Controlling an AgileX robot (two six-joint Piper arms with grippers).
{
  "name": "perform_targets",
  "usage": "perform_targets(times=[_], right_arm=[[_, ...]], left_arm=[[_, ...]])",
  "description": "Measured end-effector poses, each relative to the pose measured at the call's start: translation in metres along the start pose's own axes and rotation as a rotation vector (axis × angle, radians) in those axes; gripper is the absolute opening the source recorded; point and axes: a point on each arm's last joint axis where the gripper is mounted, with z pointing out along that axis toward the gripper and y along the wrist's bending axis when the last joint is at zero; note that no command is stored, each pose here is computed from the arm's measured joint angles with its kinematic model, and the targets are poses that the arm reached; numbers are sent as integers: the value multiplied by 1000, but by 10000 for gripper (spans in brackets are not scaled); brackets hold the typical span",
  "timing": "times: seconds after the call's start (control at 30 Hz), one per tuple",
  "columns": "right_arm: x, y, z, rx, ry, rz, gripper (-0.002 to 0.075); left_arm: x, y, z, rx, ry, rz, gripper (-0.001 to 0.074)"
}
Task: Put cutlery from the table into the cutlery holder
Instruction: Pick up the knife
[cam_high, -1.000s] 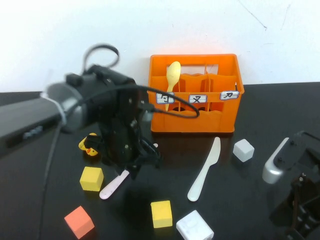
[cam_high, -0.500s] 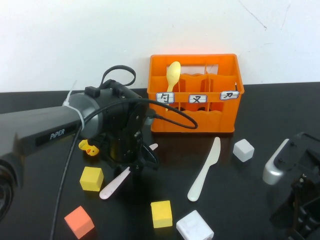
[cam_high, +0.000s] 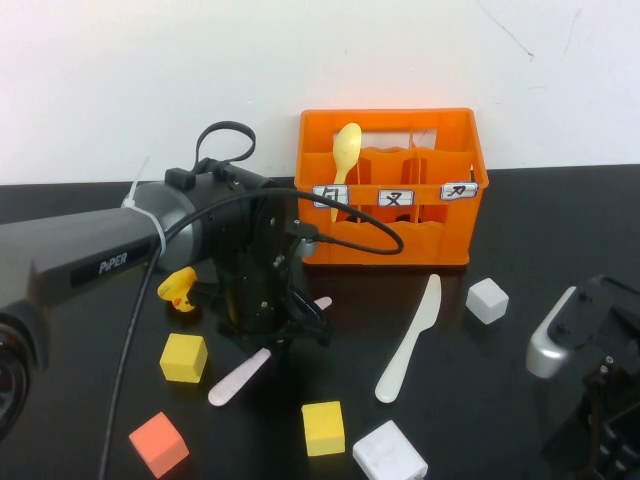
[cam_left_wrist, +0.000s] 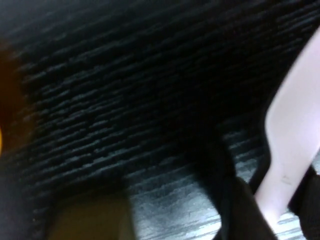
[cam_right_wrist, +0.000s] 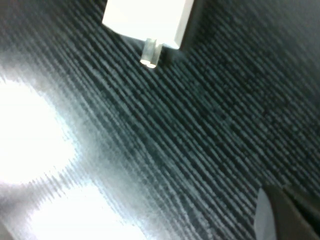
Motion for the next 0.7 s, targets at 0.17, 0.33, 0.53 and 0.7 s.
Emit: perform_targets(times=[0.17, 0.33, 0.53, 0.7], right_arm=[[1, 2, 0, -17, 15, 0, -2], [1, 2, 0, -19, 16, 0, -2], [2, 2, 0, -20, 18, 0, -2], [2, 2, 0, -20, 18, 0, -2]], left_arm=[[0, 1, 2, 6, 12, -18, 199], [0, 2, 4, -7, 20, -15, 117], [-1, 2, 3, -7, 18, -47, 91], [-1, 4, 1, -3, 14, -104, 91]])
